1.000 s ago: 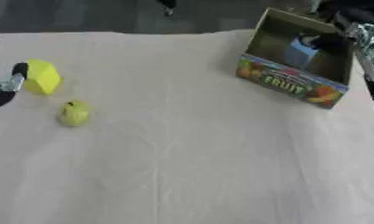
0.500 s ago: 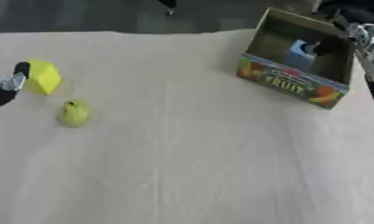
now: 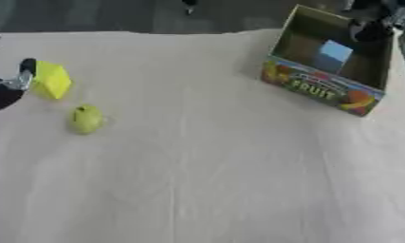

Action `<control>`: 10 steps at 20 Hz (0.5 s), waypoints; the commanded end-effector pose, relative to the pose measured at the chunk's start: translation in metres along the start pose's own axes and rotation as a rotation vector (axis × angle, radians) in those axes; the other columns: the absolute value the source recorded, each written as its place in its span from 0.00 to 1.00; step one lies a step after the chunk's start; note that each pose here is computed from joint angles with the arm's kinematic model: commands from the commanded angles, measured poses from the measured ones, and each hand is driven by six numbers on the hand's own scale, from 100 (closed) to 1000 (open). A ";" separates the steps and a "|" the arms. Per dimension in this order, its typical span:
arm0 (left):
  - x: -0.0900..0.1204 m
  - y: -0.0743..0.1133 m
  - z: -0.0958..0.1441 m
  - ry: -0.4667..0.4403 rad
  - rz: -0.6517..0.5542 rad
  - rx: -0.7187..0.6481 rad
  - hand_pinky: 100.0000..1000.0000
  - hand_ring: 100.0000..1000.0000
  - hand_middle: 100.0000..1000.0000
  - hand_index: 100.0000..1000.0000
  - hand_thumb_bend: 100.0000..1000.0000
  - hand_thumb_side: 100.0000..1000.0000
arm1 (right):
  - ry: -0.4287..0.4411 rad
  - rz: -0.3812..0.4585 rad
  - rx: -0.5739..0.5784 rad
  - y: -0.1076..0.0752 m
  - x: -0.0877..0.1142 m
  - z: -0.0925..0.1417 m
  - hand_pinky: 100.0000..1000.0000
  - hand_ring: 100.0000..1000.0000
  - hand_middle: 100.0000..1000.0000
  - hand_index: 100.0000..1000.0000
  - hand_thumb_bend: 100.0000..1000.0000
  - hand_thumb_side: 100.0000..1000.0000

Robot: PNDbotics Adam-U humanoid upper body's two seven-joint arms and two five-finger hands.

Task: Pick up the objects with one hand, pass them to the other hand, and then place them into the box on the other side of the table.

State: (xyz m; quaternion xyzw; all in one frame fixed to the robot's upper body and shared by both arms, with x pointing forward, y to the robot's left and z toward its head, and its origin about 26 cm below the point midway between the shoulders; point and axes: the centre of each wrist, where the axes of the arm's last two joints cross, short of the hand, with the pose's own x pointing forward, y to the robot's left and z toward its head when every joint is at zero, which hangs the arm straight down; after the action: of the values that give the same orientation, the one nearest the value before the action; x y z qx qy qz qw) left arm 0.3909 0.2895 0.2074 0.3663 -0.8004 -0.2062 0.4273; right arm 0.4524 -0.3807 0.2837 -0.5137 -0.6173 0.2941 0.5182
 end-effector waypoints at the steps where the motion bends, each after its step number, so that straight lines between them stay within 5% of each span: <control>1: 0.001 0.030 -0.019 -0.005 -0.065 0.065 0.69 0.66 0.60 0.78 0.35 0.05 | -0.038 -0.096 -0.104 -0.030 0.012 0.004 1.00 1.00 0.78 0.89 0.00 0.50; 3: 0.001 0.038 -0.031 0.002 -0.089 0.060 0.70 0.66 0.61 0.79 0.34 0.09 | -0.067 -0.132 -0.141 -0.033 0.017 0.009 1.00 1.00 0.77 0.88 0.00 0.50; 10: 0.010 0.048 -0.072 -0.090 -0.233 -0.117 0.76 0.74 0.68 0.83 0.55 0.04 | -0.173 -0.219 -0.179 -0.038 0.044 0.030 1.00 1.00 0.77 0.88 0.00 0.50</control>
State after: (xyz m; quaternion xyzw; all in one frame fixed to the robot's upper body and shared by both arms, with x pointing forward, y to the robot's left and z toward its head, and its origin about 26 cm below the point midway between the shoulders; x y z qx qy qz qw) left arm 0.4277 0.3015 0.2701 0.4034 -0.7695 -0.2971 0.3961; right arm 0.4231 -0.3497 0.3051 -0.4589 -0.7186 0.2311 0.4687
